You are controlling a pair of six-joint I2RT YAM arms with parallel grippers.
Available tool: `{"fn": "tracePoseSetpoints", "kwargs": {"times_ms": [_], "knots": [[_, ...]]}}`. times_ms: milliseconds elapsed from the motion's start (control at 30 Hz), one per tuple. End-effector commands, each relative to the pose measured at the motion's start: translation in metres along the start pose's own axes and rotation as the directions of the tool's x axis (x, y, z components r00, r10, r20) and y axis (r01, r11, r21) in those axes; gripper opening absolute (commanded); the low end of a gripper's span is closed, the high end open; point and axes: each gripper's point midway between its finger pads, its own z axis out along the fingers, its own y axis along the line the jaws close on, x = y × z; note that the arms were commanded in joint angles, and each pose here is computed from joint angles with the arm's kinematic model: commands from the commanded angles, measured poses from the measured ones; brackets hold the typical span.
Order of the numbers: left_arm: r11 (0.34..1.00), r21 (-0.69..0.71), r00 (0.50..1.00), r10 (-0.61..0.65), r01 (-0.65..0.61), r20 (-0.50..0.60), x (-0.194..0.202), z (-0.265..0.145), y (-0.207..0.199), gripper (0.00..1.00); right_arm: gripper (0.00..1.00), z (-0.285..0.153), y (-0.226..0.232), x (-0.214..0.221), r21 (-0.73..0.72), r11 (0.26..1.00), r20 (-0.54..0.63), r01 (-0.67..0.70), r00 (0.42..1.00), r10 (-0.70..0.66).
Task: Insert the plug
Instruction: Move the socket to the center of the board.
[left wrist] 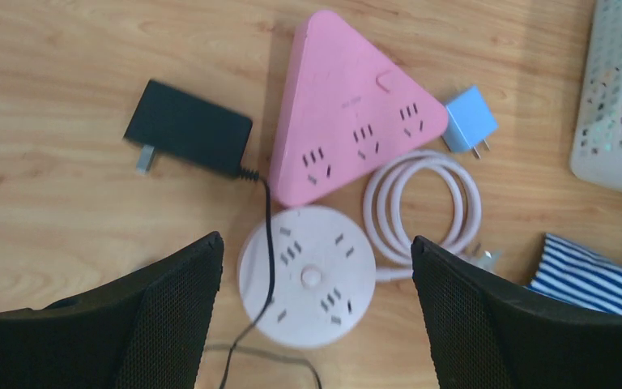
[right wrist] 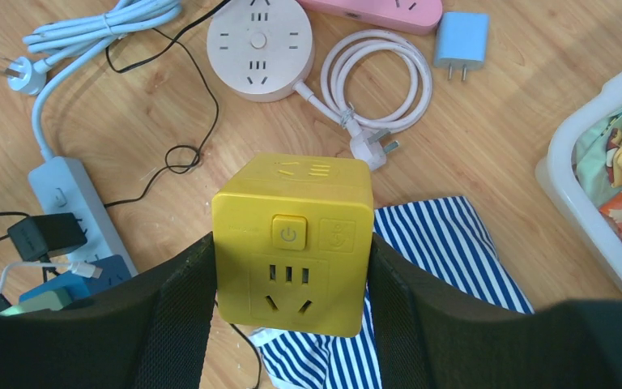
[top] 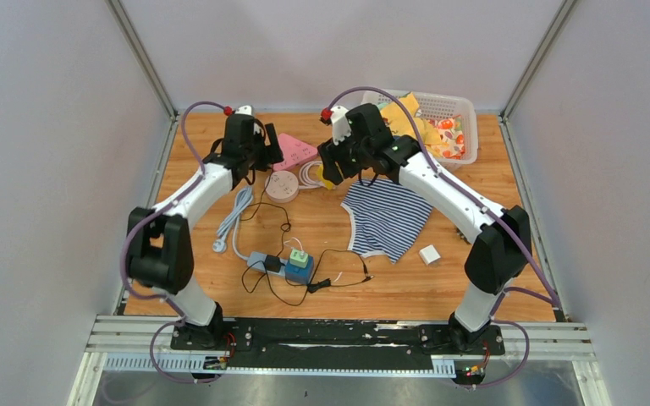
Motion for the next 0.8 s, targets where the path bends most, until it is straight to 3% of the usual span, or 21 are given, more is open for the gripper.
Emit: {"fn": "tracePoseSetpoints", "kwargs": {"times_ms": [0, 300, 400, 767], "knots": [[0.999, 0.038, 0.999, 0.032, -0.033, 0.020, -0.017, 0.045, -0.012, 0.85, 0.00, -0.022, 0.002, -0.012, -0.014, 1.000, 0.074, -0.014, 0.997, 0.015], [0.996, 0.056, 0.996, 0.070, -0.068, -0.049, -0.001, 0.129, -0.019, 0.74, 0.00, -0.029, -0.003, -0.001, 0.006, 1.000, 0.067, -0.001, 0.998, 0.001], [0.990, 0.110, 0.992, 0.097, -0.087, -0.082, 0.011, 0.145, -0.026, 0.66, 0.00, -0.029, -0.006, 0.001, 0.014, 1.000, 0.066, 0.006, 0.998, -0.007], [0.895, 0.429, 0.969, 0.199, -0.120, -0.144, 0.055, 0.147, -0.088, 0.51, 0.00, -0.024, -0.020, 0.007, 0.026, 1.000, 0.042, -0.005, 0.999, 0.004]]}}
